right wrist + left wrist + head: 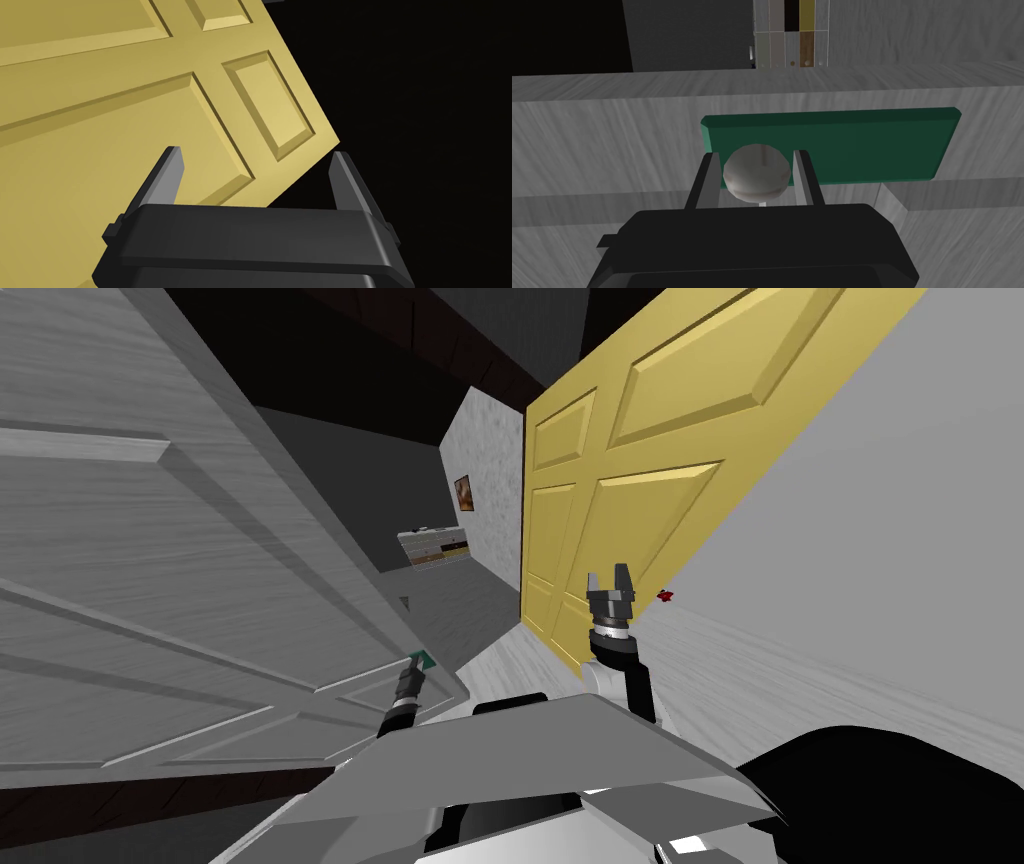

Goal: Pull the door open

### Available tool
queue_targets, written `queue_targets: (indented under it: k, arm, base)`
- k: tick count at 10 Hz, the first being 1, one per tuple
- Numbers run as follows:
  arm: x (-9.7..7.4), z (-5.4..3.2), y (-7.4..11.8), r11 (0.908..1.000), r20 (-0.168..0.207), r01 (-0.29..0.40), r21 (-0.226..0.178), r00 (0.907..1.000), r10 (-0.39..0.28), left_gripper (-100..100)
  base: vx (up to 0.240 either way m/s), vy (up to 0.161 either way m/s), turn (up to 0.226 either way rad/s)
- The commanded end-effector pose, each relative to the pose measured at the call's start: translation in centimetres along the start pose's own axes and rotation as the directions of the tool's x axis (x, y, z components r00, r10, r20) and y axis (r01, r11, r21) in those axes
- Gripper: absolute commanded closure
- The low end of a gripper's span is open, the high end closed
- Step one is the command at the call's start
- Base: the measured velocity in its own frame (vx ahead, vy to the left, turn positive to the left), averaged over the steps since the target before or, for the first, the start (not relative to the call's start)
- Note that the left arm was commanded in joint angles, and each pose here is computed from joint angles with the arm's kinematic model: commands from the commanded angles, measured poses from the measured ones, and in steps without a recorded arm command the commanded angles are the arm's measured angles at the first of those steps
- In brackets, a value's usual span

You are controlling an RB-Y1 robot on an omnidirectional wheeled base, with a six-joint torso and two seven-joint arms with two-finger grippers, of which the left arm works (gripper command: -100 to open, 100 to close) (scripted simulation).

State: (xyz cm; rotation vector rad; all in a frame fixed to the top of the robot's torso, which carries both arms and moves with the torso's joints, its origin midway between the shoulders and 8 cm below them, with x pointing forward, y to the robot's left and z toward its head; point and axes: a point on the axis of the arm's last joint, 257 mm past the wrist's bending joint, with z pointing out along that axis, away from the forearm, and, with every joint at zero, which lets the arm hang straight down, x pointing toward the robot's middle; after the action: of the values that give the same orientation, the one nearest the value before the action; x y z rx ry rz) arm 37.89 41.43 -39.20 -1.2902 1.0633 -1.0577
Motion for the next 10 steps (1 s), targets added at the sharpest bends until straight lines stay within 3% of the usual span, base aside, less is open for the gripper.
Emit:
queue_targets:
  k: [1, 3, 4, 10]
  arm:
    - [0.2, -0.28, -0.1, 1.0, -0.026, 0.004, 0.001, 0.9997, -0.004, 100]
    - [0.3, -0.33, 0.0, 1.0, -0.03, 0.003, -0.002, 0.9995, -0.003, 100]
    - [0.5, -1.21, 0.2, 1.0, -0.056, 0.005, -0.007, 0.9984, -0.005, 100]
    - [0.7, -3.79, -0.1, 1.0, -0.145, 0.007, -0.003, 0.9894, -0.007, 100]
  base:
    - [-0.25, 0.026, -0.132]
    - [-0.172, 0.028, -0.085]
    - [-0.154, 0.036, -0.122]
    - [-0.245, 0.046, -0.117]
